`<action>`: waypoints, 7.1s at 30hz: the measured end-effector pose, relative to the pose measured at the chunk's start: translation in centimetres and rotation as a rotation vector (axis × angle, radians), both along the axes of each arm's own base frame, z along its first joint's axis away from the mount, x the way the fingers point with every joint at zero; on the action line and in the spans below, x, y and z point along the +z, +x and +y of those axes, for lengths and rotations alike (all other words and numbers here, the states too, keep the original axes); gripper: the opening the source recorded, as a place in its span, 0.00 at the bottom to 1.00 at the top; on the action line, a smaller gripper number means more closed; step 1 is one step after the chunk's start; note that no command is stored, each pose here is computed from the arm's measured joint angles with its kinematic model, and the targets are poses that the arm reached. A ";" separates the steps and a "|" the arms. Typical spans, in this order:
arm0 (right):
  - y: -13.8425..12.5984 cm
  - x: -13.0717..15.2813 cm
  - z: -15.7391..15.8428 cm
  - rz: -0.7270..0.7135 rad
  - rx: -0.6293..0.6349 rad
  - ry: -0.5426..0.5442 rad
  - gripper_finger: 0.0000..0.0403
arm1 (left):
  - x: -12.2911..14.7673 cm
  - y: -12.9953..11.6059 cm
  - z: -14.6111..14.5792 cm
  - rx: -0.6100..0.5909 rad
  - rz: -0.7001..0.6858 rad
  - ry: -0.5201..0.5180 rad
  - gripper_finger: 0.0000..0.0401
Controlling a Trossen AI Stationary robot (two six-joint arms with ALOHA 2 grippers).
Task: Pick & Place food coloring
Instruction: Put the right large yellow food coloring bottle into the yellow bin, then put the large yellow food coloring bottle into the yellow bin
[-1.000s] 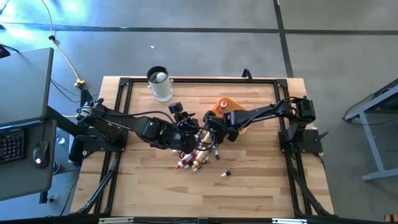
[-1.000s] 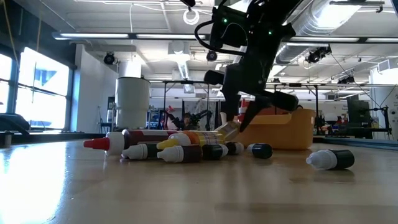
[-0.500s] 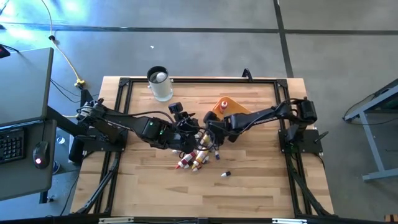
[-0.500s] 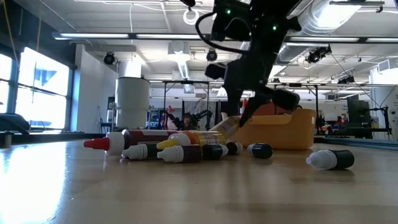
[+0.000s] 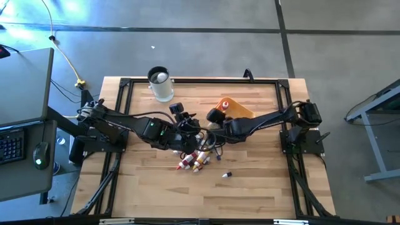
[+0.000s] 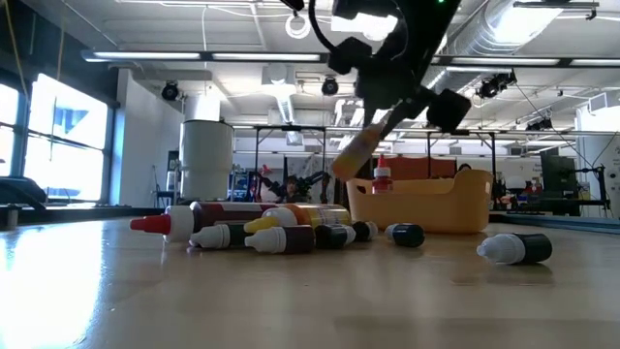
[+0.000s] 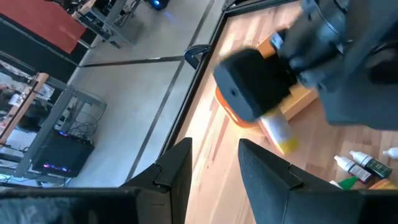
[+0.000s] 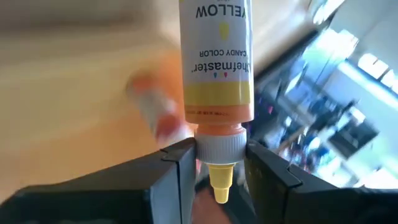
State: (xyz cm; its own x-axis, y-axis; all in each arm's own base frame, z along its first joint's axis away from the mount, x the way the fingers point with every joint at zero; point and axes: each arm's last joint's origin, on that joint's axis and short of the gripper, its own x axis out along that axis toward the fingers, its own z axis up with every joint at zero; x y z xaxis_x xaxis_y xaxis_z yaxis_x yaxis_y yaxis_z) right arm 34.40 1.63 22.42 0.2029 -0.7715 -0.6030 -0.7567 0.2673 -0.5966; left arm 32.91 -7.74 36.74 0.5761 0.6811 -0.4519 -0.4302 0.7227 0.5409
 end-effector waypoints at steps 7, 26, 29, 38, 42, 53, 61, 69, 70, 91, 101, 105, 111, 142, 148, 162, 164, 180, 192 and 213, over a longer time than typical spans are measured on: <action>-2.3 0.9 -1.0 0.147 -0.121 -0.086 0.27 | -0.1 -0.2 0.1 0.027 0.017 0.044 0.32; -3.1 -0.1 -7.0 0.365 -0.248 0.032 0.27 | -0.1 -0.2 0.2 0.030 0.019 0.051 0.32; -2.6 -1.4 -7.1 0.473 -0.206 -0.031 0.27 | -0.1 -0.2 0.2 0.029 0.019 0.051 0.32; -1.3 -5.6 -7.4 0.642 -0.169 -0.167 0.27 | -0.1 -0.3 0.2 0.029 0.023 0.052 0.32; -1.1 -6.3 -7.4 0.651 -0.172 -0.135 0.27 | -0.1 -0.3 0.2 0.029 0.036 0.056 0.32; -1.0 -6.4 -7.4 0.638 -0.166 -0.135 0.39 | -0.2 -0.4 0.2 0.029 0.038 0.054 0.32; -0.9 -6.4 -7.2 0.573 -0.204 -0.168 0.40 | -0.2 -0.4 0.2 0.029 0.038 0.054 0.32; -1.9 -5.6 -4.8 0.553 -0.240 -0.210 0.40 | -0.2 -0.4 0.2 0.030 0.037 0.053 0.32; -2.1 -5.4 -4.4 0.556 -0.242 -0.219 0.40 | -0.2 -0.4 0.2 0.033 0.032 0.049 0.32; -2.1 2.3 3.6 -0.305 -0.368 0.572 0.37 | -1.9 -4.5 -1.0 0.120 0.258 -0.193 0.32; 3.6 0.9 6.8 -0.352 0.147 1.141 0.37 | -3.5 -7.6 -2.9 0.148 0.351 -0.307 0.32; 4.9 -1.7 8.3 -0.318 0.239 1.096 0.38 | -5.0 -9.2 -3.6 0.203 0.286 -0.278 0.32; 6.0 -5.1 9.3 -0.307 0.274 0.937 0.38 | -7.8 -10.2 -4.2 0.253 0.246 -0.273 0.32; 6.7 -8.7 6.9 -0.273 0.056 0.916 0.36 | -8.7 -10.0 -4.3 0.270 0.220 -0.314 0.32; 6.7 -8.7 6.9 -0.280 0.049 0.886 0.28 | -8.7 -10.0 -4.3 0.270 0.219 -0.313 0.32; 4.9 0.3 5.5 -0.548 0.057 0.794 0.29 | -8.6 -9.6 -4.3 0.316 0.067 -0.311 0.32; 4.1 3.0 4.4 -0.649 0.022 0.849 0.29 | -8.5 -9.5 -4.3 0.320 0.034 -0.312 0.32; -6.4 0.5 -3.9 -1.689 0.003 1.000 0.29 | -8.4 -8.9 -4.6 0.301 -0.064 -0.312 0.32; -8.0 -5.7 -7.2 -1.832 -0.346 0.935 0.29 | -8.3 -8.4 -4.7 0.288 -0.139 -0.296 0.32; -7.2 -8.8 -8.2 -1.747 -0.434 0.795 0.32 | -8.3 -8.4 -4.8 0.287 -0.148 -0.304 0.32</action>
State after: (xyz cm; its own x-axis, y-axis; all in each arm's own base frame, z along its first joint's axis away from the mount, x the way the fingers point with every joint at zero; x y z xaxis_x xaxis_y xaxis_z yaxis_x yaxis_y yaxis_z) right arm 27.23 -6.59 13.62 0.7627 -0.6258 -0.1634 0.6047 0.7796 -0.1631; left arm 24.55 -12.50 28.47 0.4567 0.6721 -0.5829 -0.6936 0.6793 0.2398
